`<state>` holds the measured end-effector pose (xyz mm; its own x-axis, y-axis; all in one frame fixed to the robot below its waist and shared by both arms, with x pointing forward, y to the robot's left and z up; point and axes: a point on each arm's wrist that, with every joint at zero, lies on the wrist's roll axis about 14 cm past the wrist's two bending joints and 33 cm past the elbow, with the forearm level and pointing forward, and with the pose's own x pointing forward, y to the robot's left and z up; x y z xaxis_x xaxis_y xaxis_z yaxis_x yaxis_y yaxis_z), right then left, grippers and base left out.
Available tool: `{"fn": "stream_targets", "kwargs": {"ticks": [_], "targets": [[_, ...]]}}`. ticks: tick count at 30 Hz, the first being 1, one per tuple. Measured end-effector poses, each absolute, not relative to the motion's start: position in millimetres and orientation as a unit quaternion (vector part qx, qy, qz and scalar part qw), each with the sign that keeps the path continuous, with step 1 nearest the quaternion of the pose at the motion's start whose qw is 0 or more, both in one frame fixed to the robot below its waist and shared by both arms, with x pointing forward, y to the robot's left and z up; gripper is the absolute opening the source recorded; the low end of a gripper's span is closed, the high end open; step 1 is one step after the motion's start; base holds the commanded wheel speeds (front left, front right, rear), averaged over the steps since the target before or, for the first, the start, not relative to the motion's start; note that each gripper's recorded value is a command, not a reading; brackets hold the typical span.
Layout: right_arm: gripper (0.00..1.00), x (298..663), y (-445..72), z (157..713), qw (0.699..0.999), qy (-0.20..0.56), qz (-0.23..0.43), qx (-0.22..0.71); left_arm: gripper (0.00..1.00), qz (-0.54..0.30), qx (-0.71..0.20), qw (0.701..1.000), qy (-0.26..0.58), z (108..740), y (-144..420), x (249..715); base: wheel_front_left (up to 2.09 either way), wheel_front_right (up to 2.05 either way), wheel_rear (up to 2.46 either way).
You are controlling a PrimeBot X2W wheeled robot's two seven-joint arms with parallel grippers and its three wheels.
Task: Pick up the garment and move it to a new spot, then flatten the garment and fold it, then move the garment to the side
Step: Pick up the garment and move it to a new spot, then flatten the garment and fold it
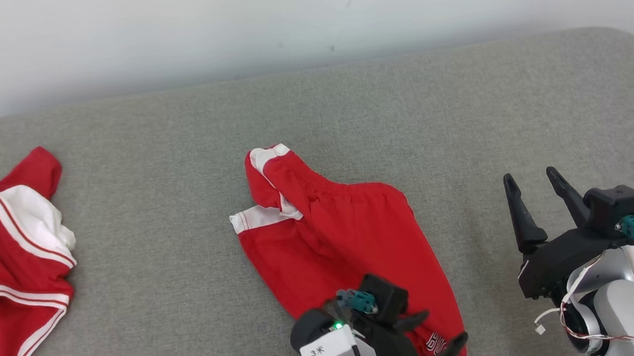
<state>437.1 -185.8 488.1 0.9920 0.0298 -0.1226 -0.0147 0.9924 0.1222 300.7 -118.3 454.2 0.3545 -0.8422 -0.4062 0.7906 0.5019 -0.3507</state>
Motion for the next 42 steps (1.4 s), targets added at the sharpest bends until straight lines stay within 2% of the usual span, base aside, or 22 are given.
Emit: {"fn": "stream_targets", "kwargs": {"ticks": [11,19,33,42], "targets": [[1.00,433.8,-144.7,498.2,0.993,0.054,0.070,0.073,1.00,-0.380,-0.091,0.906,0.165,495.9,-75.3,359.6,0.00,0.00,0.00],[1.00,434.7,-110.1,500.0,0.987,0.068,0.126,0.075,1.00,-0.285,-0.091,0.952,0.063,520.6,-6.3,394.0,0.00,0.00,0.00],[1.00,444.6,-92.6,483.8,0.975,0.133,0.168,0.059,1.00,-0.076,-0.069,0.994,0.040,483.5,129.4,397.9,0.00,0.00,0.00],[1.00,459.4,-72.6,476.5,0.963,0.175,0.199,0.044,1.00,-0.014,-0.064,0.998,0.007,492.9,158.3,384.4,0.00,0.00,0.00]]}}
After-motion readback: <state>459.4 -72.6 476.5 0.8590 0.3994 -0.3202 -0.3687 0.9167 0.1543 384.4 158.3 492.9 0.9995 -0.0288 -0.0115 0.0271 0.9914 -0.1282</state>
